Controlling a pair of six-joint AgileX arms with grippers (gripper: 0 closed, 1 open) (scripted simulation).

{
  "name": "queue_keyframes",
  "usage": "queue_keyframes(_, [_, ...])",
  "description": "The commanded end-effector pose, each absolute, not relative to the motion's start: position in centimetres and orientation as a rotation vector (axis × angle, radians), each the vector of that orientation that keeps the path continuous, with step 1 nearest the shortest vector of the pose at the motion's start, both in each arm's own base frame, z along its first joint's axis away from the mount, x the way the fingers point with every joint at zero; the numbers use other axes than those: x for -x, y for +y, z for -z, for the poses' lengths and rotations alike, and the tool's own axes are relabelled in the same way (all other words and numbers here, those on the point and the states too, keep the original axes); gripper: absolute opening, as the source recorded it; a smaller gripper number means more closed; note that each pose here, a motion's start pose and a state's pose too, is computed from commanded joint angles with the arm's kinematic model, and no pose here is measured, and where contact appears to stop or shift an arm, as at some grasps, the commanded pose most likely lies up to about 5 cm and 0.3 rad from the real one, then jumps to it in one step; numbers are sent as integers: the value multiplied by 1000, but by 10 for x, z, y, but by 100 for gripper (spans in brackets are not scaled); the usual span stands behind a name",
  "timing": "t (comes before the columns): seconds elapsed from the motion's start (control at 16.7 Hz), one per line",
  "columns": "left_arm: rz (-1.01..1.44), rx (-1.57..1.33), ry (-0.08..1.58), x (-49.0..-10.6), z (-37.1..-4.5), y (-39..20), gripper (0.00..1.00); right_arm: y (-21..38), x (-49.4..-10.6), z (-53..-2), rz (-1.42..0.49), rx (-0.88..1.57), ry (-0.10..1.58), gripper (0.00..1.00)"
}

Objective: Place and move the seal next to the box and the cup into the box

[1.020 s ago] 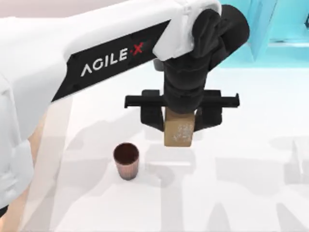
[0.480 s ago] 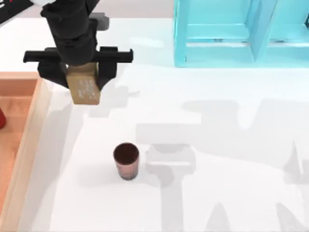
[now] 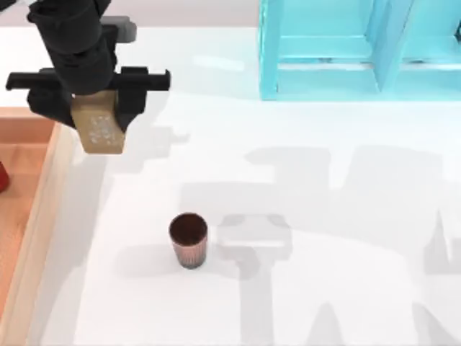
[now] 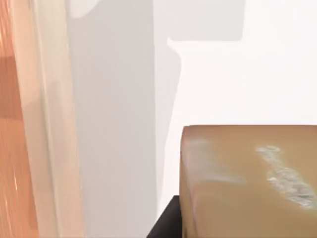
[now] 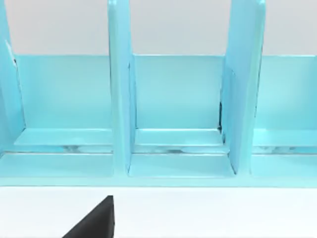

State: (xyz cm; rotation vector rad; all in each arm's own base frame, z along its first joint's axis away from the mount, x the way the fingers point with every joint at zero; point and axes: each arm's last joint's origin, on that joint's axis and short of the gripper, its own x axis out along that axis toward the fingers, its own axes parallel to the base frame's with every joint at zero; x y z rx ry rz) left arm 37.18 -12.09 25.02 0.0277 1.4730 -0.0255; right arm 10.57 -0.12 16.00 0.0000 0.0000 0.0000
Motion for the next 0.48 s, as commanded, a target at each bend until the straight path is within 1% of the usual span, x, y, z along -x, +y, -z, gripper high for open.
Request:
queue_keyframes(0.12, [25, -27, 1476, -373, -239, -120, 0, -1, -106, -160, 0, 0, 0, 100])
queue_keyframes(0.48, [25, -23, 1469, -376, -189, -119, 0, -1, -106, -160, 0, 0, 0, 100])
